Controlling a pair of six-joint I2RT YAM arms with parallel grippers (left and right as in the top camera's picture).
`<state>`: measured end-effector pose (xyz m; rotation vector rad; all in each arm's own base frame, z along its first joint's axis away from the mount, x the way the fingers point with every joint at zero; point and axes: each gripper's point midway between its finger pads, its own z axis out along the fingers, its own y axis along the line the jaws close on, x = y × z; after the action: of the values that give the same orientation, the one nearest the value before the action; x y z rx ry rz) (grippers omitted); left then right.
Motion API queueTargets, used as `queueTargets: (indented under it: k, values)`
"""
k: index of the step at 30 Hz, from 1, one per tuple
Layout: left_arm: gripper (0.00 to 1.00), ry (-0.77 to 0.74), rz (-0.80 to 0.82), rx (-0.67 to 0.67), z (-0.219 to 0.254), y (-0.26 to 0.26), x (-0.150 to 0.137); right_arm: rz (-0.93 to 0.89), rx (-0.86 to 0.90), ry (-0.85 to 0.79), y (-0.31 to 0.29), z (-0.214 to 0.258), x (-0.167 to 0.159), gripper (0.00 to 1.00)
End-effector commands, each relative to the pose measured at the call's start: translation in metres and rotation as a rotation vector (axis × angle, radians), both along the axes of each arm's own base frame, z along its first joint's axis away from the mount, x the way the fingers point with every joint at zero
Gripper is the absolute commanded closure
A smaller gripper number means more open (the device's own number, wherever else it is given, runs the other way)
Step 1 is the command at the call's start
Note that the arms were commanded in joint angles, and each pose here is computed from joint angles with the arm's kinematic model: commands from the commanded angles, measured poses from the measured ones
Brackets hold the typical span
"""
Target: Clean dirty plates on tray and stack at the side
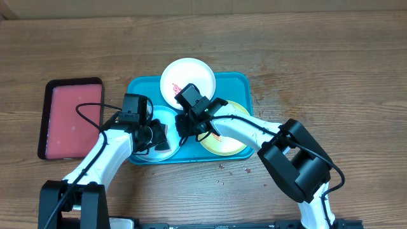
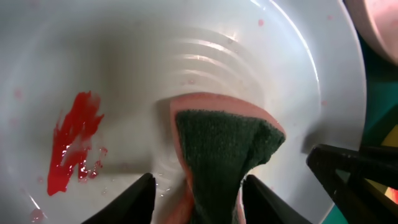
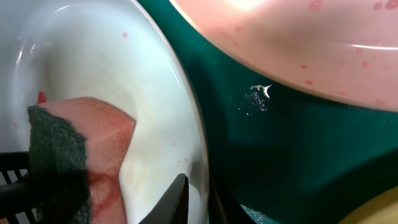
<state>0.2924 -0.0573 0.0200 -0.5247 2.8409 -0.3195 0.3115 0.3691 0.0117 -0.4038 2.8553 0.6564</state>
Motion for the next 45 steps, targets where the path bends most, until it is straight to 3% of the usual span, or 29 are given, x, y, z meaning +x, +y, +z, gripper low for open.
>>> queueTargets:
  k: [1, 5, 8, 11, 15, 22, 27, 32, 35, 37, 45]
  values:
    - [0.51, -0.002, -0.031, -0.001, -0.001, -0.007, -0.003, -0.003, -0.003, -0.004, 0.0, -0.002, -0.001, 0.86]
    - [0.51, -0.002, -0.057, 0.001, -0.002, -0.008, -0.004, -0.003, -0.003, -0.004, 0.0, -0.002, -0.001, 0.86]
    - [0.65, -0.003, -0.063, 0.004, -0.002, -0.008, -0.004, -0.003, -0.003, -0.004, 0.0, -0.002, -0.001, 0.86]
    - [0.58, -0.003, -0.097, 0.04, -0.005, -0.004, -0.005, -0.003, -0.003, -0.004, 0.0, -0.002, -0.001, 0.86]
    - [0.57, 0.002, -0.101, 0.04, -0.008, -0.004, -0.005, -0.003, -0.004, -0.004, 0.0, -0.002, -0.001, 0.86]
    - [0.86, 0.001, -0.09, 0.074, -0.009, 0.002, -0.004, -0.003, -0.004, -0.003, 0.0, -0.002, -0.001, 0.86]
    - [0.95, 0.023, -0.024, 0.338, -0.009, 0.05, -0.009, -0.002, -0.011, 0.003, -0.002, -0.003, -0.002, 0.87]
    - [0.96, -0.005, 0.041, 0.628, 0.008, 0.098, -0.005, 0.004, -0.013, 0.001, -0.002, -0.003, -0.003, 0.87]
    - [0.96, -0.017, 0.026, 0.681, 0.016, 0.104, 0.001, 0.004, -0.016, 0.004, -0.003, -0.003, -0.003, 0.87]
    - [0.96, -0.03, 0.023, 0.667, 0.022, 0.101, 0.007, 0.004, -0.016, 0.003, -0.003, -0.003, -0.003, 0.87]
    - [0.96, -0.126, -0.069, 0.084, 0.017, 0.0, 0.041, 0.004, -0.008, -0.004, -0.001, -0.002, -0.002, 0.87]
